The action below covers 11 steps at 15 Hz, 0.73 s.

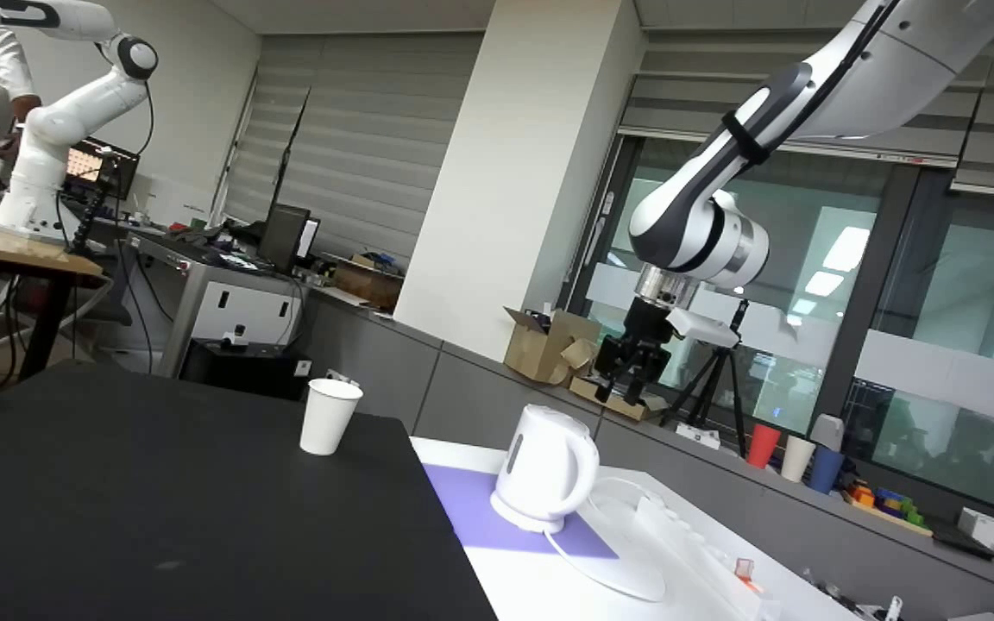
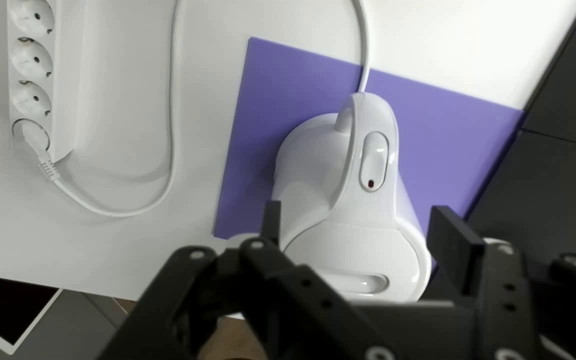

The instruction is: Turn off the electric kettle

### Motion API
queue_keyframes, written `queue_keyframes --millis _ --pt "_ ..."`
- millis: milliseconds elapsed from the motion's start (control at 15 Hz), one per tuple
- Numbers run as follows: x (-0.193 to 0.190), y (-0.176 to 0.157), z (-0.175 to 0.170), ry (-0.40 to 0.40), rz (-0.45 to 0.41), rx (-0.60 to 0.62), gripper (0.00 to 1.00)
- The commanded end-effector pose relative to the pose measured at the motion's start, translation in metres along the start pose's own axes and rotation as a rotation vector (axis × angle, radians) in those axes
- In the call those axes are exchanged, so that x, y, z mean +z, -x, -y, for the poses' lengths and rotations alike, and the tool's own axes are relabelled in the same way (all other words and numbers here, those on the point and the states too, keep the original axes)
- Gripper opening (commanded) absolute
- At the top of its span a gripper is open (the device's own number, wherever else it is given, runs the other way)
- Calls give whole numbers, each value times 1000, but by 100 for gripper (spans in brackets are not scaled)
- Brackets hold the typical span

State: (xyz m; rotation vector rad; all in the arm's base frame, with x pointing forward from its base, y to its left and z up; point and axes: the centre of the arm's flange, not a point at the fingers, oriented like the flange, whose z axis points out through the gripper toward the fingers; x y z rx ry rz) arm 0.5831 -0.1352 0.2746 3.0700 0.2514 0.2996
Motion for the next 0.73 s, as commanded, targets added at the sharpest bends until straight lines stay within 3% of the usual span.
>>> queue_keyframes --millis 0,667 --pt "-9 -5 -14 -21 21 13 100" --pt "0 2 -7 -16 30 2 100"
